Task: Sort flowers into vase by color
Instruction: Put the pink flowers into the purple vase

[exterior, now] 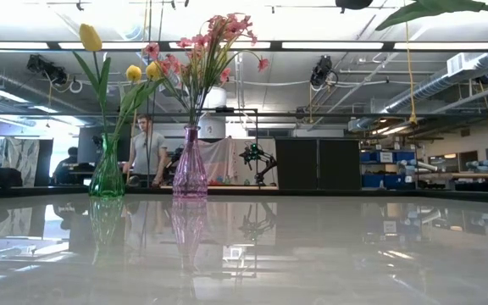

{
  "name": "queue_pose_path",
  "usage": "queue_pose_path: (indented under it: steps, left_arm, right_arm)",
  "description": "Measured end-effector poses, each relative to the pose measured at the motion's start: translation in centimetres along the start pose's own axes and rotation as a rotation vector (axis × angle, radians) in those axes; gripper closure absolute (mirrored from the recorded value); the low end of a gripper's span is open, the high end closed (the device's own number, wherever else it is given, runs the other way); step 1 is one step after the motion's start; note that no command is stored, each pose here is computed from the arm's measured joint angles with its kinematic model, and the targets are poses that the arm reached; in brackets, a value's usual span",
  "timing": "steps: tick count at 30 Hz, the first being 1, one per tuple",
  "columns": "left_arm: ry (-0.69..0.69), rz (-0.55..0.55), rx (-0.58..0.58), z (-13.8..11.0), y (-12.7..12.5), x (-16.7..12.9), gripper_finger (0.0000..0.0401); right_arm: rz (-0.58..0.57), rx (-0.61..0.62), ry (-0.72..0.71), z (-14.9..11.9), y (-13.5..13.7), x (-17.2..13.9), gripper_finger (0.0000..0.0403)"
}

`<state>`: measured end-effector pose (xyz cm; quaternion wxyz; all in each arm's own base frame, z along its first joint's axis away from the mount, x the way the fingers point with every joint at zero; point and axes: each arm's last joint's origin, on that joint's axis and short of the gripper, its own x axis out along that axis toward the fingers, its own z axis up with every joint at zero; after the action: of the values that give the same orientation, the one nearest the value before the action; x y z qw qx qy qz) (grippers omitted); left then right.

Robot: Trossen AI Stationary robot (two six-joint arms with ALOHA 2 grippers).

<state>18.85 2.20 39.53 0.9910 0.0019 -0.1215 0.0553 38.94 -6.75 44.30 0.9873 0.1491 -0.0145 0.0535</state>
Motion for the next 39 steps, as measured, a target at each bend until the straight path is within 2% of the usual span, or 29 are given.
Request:
queue_pose_path:
  steps: [5,15,35,39]
  left_arm:
    - [0.023,-0.001,0.006,0.1,0.0,-0.6,0.0254]
    - [0.031,-0.006,0.148,0.2,-0.1,-0.9,0.0254]
    - [0.034,-0.014,0.634,0.1,0.0,-0.8,0.0255]
    - [0.043,-0.01,0.682,0.0,0.0,-0.8,0.0255]
  right_arm:
    - [0.004,0.001,0.007,0.1,-0.5,-0.2,0.0392]
    - [0.015,0.012,0.013,0.2,-1.0,-0.3,0.0392]
    - [-0.016,0.119,0.003,0.3,-1.1,-0.3,0.0392]
    - [-0.037,0.135,-0.006,0.3,-1.1,-0.3,0.0392]
